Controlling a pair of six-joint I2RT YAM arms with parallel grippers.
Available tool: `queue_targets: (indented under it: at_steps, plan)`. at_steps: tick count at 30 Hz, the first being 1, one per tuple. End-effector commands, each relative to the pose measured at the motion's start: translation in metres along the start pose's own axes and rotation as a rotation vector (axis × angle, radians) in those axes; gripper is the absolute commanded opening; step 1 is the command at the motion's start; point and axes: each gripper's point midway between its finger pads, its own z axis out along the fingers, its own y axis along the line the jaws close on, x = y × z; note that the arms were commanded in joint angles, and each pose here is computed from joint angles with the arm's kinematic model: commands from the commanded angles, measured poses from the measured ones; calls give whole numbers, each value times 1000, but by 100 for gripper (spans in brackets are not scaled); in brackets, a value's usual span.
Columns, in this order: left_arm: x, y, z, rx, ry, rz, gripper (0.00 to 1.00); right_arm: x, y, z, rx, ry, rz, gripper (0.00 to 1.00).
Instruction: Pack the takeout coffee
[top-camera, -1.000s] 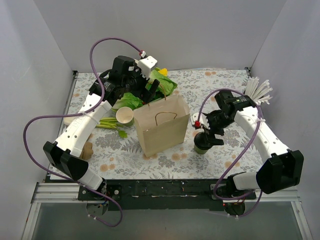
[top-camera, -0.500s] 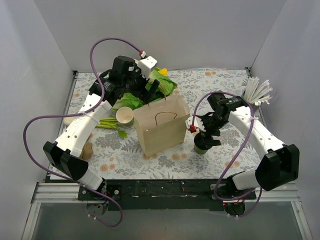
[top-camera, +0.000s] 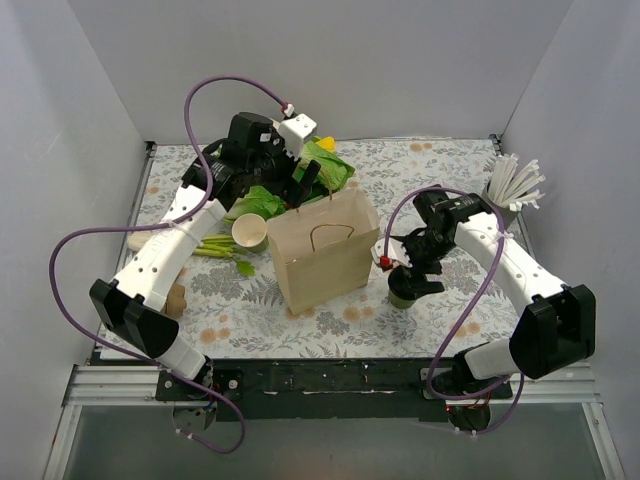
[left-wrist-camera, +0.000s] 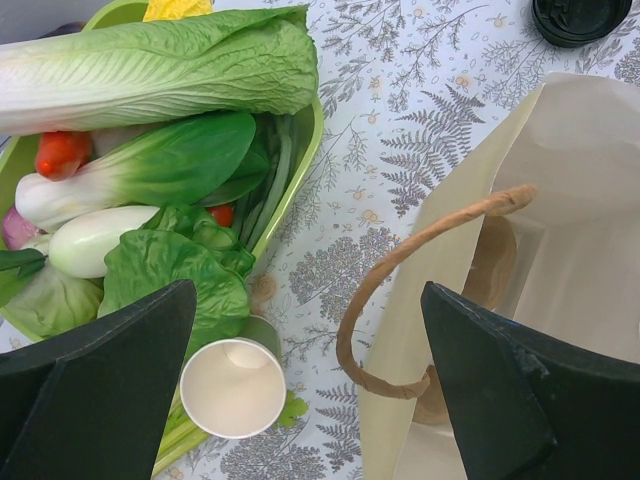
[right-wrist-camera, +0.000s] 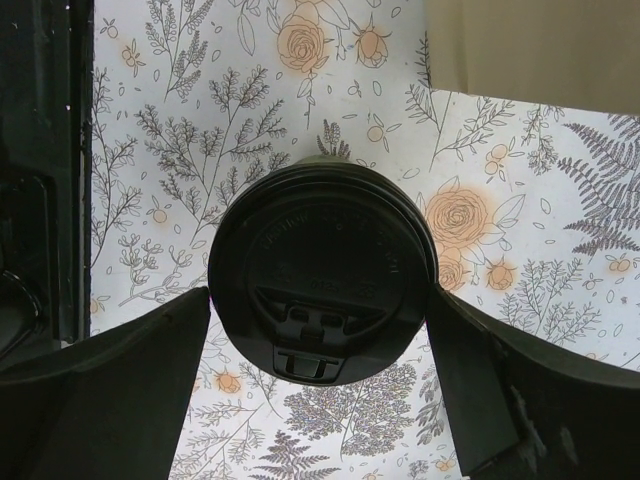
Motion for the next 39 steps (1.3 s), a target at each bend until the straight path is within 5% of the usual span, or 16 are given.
queue_targets:
  at_steps: [1, 17, 33, 39]
  plan:
    - [0, 0, -1, 11, 3, -2, 98, -2, 1, -3, 26, 7, -60, 94]
    - [5, -3, 0, 25, 15, -6, 98, -3, 2, -1, 17, 18, -43, 69]
    - [14, -3, -13, 13, 38, -11, 98, 13, 20, 16, -46, 51, 68, 73]
    - [2, -1, -45, -5, -8, -38, 98, 2, 17, -2, -32, 43, 170, 54]
